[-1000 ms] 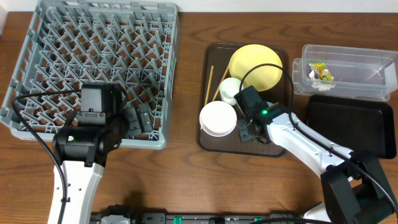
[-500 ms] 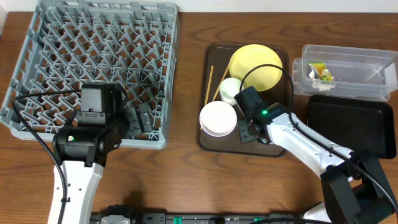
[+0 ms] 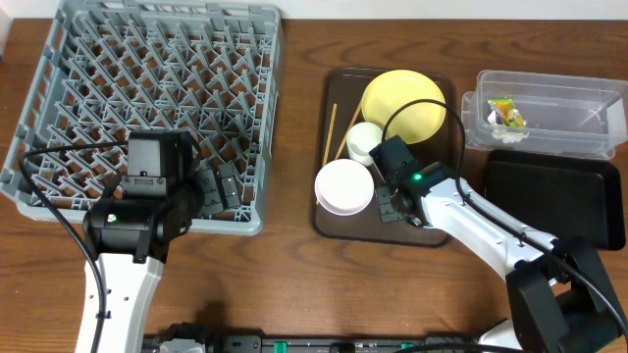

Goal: Sort waste into correct bins and load items into the dishwasher
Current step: 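Reach the right gripper to the light-blue bowl and grasp its rim, then tip the light-blue bowl over the black tray to pour out the rice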

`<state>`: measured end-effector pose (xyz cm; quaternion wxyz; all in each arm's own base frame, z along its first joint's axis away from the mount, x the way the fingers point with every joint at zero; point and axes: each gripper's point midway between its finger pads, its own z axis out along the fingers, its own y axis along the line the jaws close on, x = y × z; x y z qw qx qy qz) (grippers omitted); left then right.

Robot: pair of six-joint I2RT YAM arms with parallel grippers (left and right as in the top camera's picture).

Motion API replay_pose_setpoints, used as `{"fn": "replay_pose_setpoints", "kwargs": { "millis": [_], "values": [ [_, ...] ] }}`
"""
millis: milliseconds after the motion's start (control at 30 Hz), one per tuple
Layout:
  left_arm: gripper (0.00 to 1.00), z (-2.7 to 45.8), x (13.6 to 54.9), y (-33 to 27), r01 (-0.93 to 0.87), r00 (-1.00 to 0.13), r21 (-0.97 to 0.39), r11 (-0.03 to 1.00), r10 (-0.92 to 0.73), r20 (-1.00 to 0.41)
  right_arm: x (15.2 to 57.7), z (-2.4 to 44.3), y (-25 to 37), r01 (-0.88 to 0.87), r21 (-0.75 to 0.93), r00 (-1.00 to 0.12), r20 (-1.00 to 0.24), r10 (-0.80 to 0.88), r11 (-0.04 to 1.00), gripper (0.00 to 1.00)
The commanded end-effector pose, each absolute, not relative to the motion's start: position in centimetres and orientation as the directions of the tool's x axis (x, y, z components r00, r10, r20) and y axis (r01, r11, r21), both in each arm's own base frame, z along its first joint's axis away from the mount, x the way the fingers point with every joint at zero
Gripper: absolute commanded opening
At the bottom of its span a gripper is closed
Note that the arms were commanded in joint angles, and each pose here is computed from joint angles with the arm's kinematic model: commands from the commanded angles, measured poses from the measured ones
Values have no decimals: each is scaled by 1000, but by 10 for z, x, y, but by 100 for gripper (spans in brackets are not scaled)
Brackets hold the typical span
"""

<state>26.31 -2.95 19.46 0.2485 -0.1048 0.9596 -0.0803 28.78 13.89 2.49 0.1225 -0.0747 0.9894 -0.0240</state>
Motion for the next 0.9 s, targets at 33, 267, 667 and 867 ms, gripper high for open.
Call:
{"fn": "replay_pose_setpoints", "kwargs": {
  "millis": [33,267,667,867],
  "values": [
    [99,201,266,-26,-167,-844,-199,966,-244,-478,287,27,150,-134,-4,-962,-238,-131,991,1],
    [98,201,266,-26,-167,-844,-199,966,-244,-478,296,56,157,-136,29,-946,-301,-121,990,1],
    [99,201,266,-26,-167,-844,-199,966,-244,-478,307,106,145,-107,170,-926,-375,-36,980,1],
    [99,201,266,-26,-167,-844,-198,966,-244,-478,315,124,115,-48,225,-917,-397,47,973,1]
  ]
}}
